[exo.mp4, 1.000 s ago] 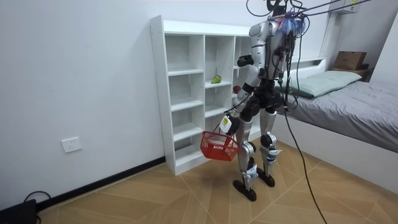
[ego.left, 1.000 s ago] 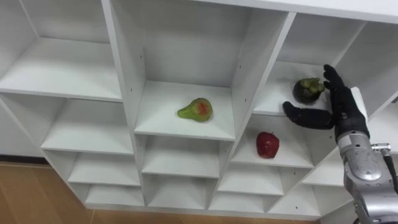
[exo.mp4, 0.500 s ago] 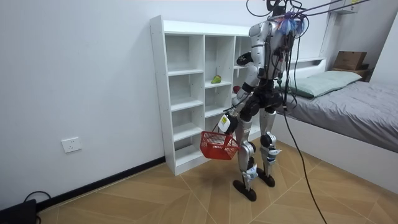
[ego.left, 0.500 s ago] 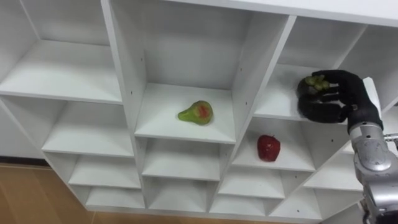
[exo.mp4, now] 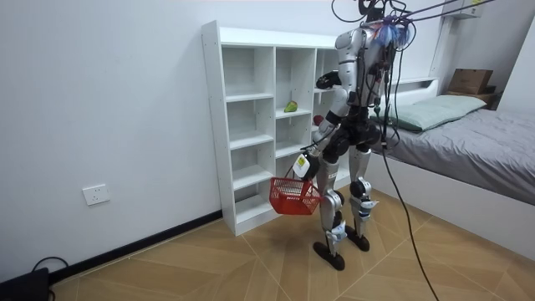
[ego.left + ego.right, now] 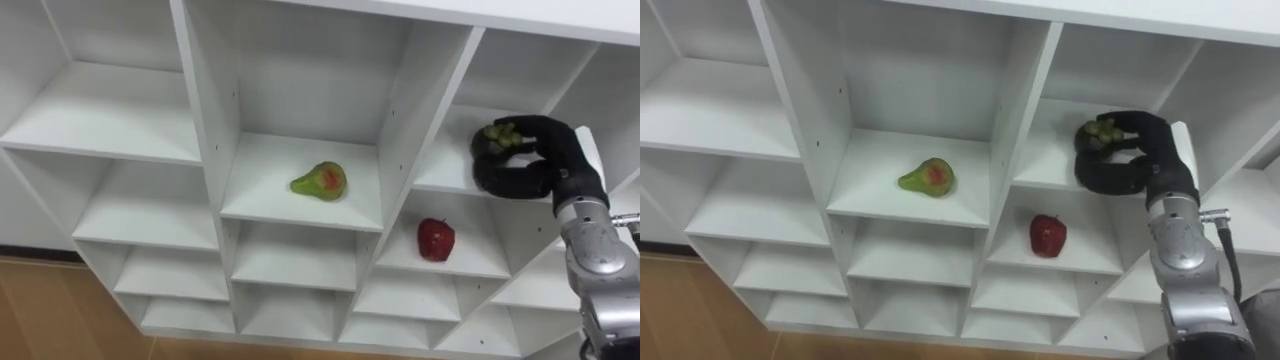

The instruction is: Collect fruits from the closet

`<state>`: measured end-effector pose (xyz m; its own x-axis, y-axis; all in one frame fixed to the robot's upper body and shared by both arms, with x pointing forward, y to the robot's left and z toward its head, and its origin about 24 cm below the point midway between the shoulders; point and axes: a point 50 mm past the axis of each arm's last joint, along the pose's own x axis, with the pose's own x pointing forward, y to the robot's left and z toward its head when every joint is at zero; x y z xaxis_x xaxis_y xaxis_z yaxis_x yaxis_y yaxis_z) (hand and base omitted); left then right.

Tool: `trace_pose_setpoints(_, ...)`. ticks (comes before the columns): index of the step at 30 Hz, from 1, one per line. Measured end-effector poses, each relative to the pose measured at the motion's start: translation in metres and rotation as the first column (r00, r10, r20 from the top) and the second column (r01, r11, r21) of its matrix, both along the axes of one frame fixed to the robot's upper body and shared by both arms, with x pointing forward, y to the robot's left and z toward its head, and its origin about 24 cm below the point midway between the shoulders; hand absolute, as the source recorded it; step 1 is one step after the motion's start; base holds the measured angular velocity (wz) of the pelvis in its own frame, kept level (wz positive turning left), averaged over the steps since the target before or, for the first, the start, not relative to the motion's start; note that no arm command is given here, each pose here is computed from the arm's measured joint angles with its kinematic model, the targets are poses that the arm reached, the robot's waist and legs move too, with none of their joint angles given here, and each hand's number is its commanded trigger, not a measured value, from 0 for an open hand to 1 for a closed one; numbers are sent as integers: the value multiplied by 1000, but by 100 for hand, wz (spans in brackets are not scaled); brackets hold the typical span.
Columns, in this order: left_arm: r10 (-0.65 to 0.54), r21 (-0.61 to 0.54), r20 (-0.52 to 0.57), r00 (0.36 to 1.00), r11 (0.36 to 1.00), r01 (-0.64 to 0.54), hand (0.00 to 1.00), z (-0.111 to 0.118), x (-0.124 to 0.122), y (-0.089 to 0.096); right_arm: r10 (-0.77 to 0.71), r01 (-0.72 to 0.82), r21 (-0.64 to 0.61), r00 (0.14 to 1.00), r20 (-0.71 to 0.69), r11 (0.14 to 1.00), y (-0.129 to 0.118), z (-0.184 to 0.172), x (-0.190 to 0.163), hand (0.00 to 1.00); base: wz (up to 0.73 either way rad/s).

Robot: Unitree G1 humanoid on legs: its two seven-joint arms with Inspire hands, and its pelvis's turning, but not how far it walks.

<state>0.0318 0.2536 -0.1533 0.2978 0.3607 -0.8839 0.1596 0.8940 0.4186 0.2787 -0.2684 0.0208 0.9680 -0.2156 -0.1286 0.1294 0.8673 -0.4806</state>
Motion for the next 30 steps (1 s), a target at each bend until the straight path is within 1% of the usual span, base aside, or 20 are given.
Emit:
trace_pose_setpoints(5,6,-5,13,1000,1000,-6,100,0,3,0,11,-11,-1,1000,11,1000,2,1,-5,100,-1)
trace_pose_setpoints(10,-1,-6,35,999,1000,2,100,1,8,-1,34,-35,15,998,46,999,14,1,-15,100,-5)
trace_pose_setpoints(18,-17,-23,135,991,1000,20,100,5,29,-3,96,-100,30,990,106,995,29,10,-33,100,-5)
trace_pose_setpoints(23,-12,-27,153,988,999,17,100,5,30,-3,138,-143,37,982,129,989,35,16,-38,100,-14)
trace_pose_setpoints(27,-9,-28,150,989,1000,14,100,5,30,-3,200,-204,27,973,115,979,42,17,-52,100,-1)
trace_pose_setpoints(30,-6,-29,141,990,1000,10,100,4,27,-3,248,-253,33,963,109,967,50,18,-56,100,-8)
